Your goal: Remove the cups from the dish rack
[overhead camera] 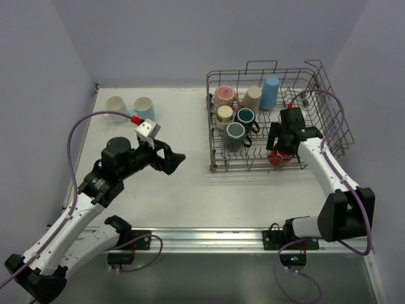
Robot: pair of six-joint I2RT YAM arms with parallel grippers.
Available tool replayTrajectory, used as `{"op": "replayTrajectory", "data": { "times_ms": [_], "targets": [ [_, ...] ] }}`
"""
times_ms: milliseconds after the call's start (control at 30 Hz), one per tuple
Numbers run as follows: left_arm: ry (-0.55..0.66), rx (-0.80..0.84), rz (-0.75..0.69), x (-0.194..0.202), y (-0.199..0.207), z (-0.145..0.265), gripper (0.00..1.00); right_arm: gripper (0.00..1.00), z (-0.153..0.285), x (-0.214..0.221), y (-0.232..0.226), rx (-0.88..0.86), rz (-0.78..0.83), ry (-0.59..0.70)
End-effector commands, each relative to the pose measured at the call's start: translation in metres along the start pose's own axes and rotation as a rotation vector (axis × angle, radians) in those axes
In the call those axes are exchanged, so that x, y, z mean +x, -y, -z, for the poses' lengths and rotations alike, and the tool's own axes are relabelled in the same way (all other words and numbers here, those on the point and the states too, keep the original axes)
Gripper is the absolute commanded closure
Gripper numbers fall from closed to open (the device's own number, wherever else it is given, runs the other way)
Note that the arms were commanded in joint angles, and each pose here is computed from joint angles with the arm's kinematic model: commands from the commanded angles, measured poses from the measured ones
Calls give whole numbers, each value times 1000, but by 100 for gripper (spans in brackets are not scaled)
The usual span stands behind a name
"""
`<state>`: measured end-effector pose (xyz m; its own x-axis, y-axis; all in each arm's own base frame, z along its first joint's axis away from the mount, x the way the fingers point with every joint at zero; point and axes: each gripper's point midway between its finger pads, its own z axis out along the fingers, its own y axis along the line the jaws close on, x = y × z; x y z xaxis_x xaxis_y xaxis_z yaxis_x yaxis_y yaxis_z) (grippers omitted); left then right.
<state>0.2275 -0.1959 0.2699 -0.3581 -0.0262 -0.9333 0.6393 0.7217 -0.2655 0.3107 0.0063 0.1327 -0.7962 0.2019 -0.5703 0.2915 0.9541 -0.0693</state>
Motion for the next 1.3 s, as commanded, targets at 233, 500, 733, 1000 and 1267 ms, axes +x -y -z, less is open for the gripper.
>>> {"op": "replayTrajectory", "data": {
  "times_ms": [233, 500, 733, 1000, 1267],
  "targets": [
    [36, 6, -42, -9, 4, 3, 0, 1, -14, 8, -7, -35, 16, -105],
    [32, -4, -40, -7, 2, 1, 0, 25, -7, -11, -3, -24, -44, 5],
    [25, 15, -27, -6, 5, -3, 0, 36, 47, -46, -4, -118, -113, 185],
    [42, 155, 30, -21, 32, -8, 0, 38, 115, -79, -36, -413, -182, 373],
    [165, 504, 240, -70, 93, -16, 3, 38, 205, -90, -104, -1018, -228, 501]
  ]
}}
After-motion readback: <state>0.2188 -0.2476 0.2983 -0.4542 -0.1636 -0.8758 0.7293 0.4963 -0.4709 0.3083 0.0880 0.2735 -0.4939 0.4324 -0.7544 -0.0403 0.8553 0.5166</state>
